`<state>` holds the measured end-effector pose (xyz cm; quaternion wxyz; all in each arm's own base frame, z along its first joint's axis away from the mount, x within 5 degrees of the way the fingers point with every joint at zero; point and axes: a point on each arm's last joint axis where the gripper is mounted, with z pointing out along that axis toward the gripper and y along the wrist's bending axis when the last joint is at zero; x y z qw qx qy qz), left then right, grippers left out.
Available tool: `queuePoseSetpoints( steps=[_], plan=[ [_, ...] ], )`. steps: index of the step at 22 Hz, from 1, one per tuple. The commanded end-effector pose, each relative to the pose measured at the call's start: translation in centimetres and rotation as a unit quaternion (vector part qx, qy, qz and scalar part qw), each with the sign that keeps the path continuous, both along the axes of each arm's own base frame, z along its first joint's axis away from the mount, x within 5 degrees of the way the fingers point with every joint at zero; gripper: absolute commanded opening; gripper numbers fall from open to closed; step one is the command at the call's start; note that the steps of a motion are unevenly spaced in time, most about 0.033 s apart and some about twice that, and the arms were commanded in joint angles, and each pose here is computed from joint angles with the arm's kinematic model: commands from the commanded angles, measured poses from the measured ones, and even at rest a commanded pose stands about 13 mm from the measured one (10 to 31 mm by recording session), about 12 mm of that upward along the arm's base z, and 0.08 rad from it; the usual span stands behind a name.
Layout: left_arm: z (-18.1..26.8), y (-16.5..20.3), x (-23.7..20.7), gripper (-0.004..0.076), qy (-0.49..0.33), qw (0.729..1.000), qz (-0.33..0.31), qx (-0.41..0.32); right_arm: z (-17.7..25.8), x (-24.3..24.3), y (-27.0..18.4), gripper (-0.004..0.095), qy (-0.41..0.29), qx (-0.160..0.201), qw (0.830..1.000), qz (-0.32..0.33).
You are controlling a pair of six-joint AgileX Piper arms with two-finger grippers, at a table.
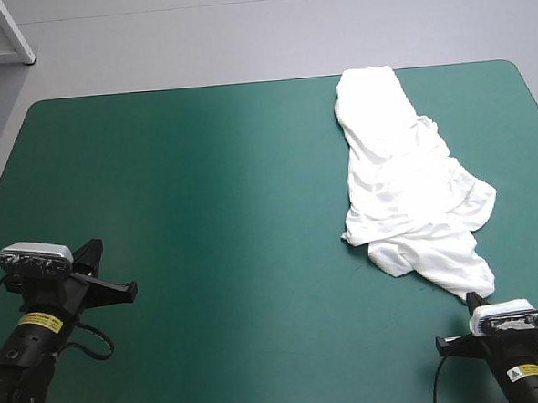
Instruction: Fold the cloth
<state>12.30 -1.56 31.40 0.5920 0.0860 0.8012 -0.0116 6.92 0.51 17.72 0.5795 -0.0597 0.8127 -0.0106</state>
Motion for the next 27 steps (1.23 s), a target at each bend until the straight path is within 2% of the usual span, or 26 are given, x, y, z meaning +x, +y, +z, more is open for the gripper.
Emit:
queuePoseSetpoints(
  steps=[1, 6, 7, 9, 11, 12, 15, 16, 17, 18, 19, 20, 21, 22, 23, 27],
  plan=[
    [1.6, 0.0, 0.1, -0.001, -0.05, 0.999, 0.002, -0.016, 0.2, 0.3, -0.5, -0.0018, -0.059, -0.004, 0.998, -0.029],
    [1.7, 0.0, 0.1, -0.001, -0.055, 0.998, 0.002, -0.017, 1.1, 0.5, -0.9, -0.0018, -0.111, 0.003, 0.992, -0.052],
    [1.7, 0.0, 0.1, -0.001, -0.054, 0.998, 0.002, -0.017, 1.3, 0.5, -1.0, -0.0018, -0.12, 0.014, 0.991, -0.058],
    [1.8, 0.0, 0.2, -0.001, -0.059, 0.998, 0.002, -0.017, 1.3, 0.5, -1.0, -0.0018, -0.12, 0.016, 0.991, -0.058],
    [1.8, 0.0, 0.2, -0.001, -0.063, 0.998, 0.002, -0.018, 1.3, 0.5, -1.0, -0.0018, -0.122, 0.06, 0.988, -0.072],
    [1.8, 0.0, 0.2, -0.001, -0.062, 0.998, 0.002, -0.018, 1.7, 0.5, -1.2, -0.0018, -0.137, 0.12, 0.979, -0.091],
    [1.8, 0.0, 0.2, -0.001, -0.06, 0.998, 0.002, -0.017, 4.3, 0.6, -0.7, -0.0017, -0.141, 0.139, 0.978, -0.065],
    [1.7, 0.0, 0.3, -0.001, -0.057, 0.998, 0.002, -0.017, 6.3, 0.6, -0.4, -0.0007, -0.153, 0.139, 0.977, -0.045],
    [1.6, -0.1, 0.5, -0.0009, -0.051, 0.999, 0.002, -0.016, 8.2, 0.6, -0.1, 0.0038, -0.162, 0.117, 0.98, -0.022],
    [1.5, -0.1, 0.6, -0.0009, -0.047, 0.999, 0.002, -0.016, 9.6, 0.7, -0.1, 0.0098, -0.178, 0.08, 0.981, -0.01],
    [1.3, -0.1, 0.8, -0.0009, -0.039, 0.999, 0.002, -0.015, 12.1, 0.8, 0.0, 0.0292, -0.201, 0.026, 0.979, 0.005],
    [1.3, -0.1, 0.9, -0.0009, -0.038, 0.999, 0.002, -0.015, 13.4, 1.0, 0.1, 0.0446, -0.211, 0.005, 0.977, 0.008],
    [1.3, -0.1, 1.0, -0.0008, -0.041, 0.999, 0.002, -0.015, 15.5, 1.6, 0.1, 0.0749, -0.219, -0.015, 0.976, 0.012],
    [1.4, -0.1, 1.1, -0.0008, -0.046, 0.999, 0.002, -0.016, 16.5, 2.1, 0.2, 0.0882, -0.22, -0.015, 0.975, 0.012],
    [1.6, -0.2, 1.1, -0.0008, -0.056, 0.998, 0.003, -0.022, 18.1, 3.5, 0.3, 0.0935, -0.204, -0.015, 0.979, 0.019],
    [1.4, -0.2, 1.1, 0.0034, -0.048, 0.998, 0.003, -0.03, 20.0, 8.9, 1.1, 0.0867, -0.108, 0.01, 0.993, 0.044]
  ],
)
